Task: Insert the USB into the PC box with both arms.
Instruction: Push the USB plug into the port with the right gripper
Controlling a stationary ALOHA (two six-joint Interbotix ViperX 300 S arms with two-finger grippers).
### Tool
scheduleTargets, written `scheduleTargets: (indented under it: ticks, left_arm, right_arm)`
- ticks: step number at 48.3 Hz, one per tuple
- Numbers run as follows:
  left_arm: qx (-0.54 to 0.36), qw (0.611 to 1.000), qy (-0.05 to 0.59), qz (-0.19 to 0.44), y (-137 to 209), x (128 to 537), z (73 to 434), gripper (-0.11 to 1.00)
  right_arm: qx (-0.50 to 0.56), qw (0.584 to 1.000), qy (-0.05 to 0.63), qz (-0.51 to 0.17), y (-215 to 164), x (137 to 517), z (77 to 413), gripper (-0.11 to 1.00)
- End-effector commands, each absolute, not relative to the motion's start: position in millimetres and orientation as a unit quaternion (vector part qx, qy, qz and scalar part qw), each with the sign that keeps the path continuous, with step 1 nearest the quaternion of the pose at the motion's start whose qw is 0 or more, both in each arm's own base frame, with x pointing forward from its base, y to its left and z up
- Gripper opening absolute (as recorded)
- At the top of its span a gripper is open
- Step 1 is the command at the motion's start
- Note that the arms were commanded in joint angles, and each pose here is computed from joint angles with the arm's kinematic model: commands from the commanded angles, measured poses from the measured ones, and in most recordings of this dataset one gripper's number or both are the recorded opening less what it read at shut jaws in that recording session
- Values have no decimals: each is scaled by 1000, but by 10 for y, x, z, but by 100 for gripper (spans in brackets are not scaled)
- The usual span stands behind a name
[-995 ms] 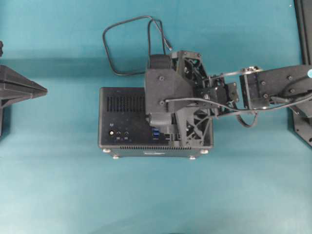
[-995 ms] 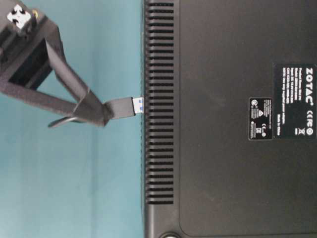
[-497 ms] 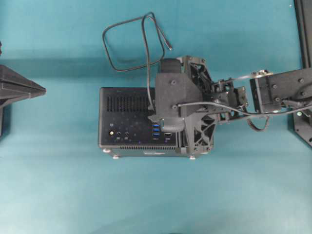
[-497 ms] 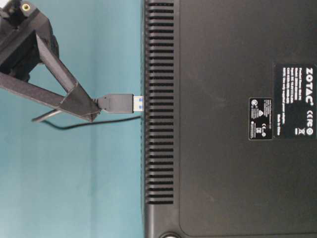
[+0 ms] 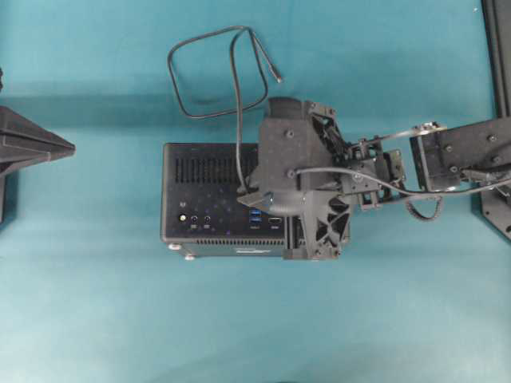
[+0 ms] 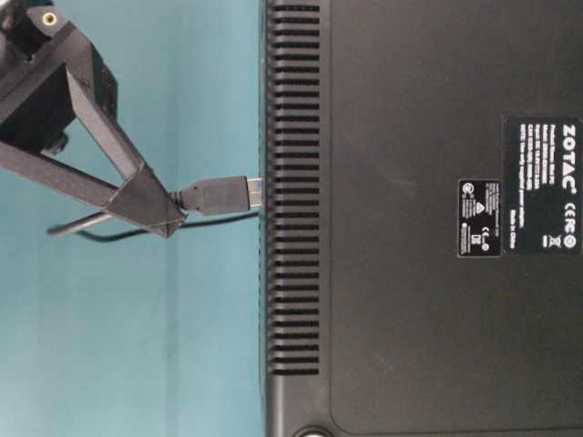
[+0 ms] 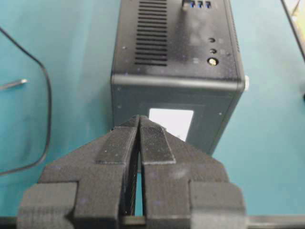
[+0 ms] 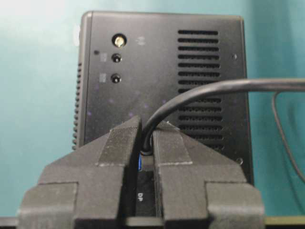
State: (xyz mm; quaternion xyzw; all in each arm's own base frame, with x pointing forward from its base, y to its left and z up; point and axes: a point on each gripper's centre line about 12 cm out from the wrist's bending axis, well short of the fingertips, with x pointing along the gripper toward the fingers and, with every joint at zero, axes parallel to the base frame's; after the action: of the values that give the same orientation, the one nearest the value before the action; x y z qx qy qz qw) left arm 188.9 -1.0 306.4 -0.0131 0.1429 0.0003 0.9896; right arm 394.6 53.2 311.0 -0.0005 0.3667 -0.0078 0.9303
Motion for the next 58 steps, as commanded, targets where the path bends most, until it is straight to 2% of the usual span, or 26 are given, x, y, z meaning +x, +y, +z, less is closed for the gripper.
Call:
scheduleTargets:
  ticks: [1,17,37,58]
  left_arm:
    - [-12,990,138,0,-12,1902,3105,0]
    - [-12,990,138,0,-12,1904,3102,0]
    - [-23,990,138,1,-12,1904,3102,0]
    - [-24,990,136,1,-12,1902,3118,0]
  right_arm:
    - [9,935,354,-8,530,3915,3187,5]
    - [4,935,354,-26,363,3916,3096,5]
    - [21,935,354,5,606,3886,3072,4]
    - [22,934,357,-9,458,3848,2932,4]
